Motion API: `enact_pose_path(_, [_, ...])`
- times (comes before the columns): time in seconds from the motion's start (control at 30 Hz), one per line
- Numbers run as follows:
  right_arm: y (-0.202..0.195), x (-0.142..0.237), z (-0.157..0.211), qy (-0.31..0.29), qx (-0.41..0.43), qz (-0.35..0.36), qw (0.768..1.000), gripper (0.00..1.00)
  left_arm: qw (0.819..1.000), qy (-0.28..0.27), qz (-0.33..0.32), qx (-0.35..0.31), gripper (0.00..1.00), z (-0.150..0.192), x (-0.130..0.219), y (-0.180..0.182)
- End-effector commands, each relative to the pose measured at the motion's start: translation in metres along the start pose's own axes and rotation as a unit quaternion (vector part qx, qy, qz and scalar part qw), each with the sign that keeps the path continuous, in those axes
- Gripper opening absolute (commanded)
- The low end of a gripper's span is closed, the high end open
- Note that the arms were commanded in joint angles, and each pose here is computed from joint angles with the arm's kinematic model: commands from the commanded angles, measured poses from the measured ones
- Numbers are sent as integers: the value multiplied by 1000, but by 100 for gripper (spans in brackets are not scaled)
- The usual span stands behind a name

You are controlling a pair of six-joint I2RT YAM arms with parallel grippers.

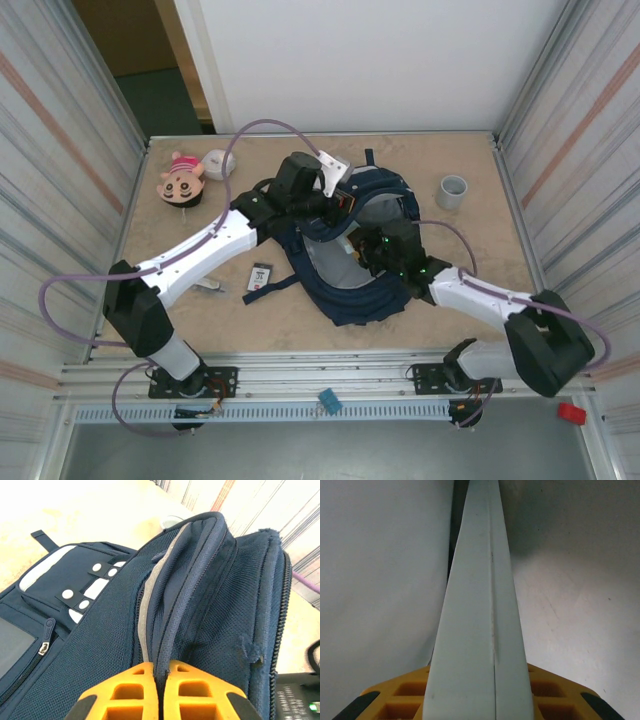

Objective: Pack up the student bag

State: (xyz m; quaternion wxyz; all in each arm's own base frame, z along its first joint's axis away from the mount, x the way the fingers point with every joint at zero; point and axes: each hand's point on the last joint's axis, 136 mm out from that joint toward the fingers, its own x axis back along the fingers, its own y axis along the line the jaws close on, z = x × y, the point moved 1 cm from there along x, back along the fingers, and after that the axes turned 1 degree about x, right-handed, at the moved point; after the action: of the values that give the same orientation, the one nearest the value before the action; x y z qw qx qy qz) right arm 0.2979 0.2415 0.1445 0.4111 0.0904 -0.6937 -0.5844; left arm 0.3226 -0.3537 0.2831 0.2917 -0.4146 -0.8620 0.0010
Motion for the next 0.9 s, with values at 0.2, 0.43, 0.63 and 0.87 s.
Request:
enact_pose_path(0.2, [34, -42, 4, 10, -35, -54, 998, 32, 991, -126, 47, 5, 0, -76, 34, -19])
enact_pose_path(0.43, [8, -62, 16, 51, -57, -2, 997, 54, 992, -125, 26, 13, 0, -72, 37, -7])
enact_pose_path(0.63, [-13, -40, 20, 64, -58, 46, 995, 68, 994, -110, -4, 11, 0, -61, 35, 8])
enact_pose_path(0.87, [-19, 13, 17, 54, -23, 77, 995, 71, 995, -92, -27, 18, 0, -46, 29, 23])
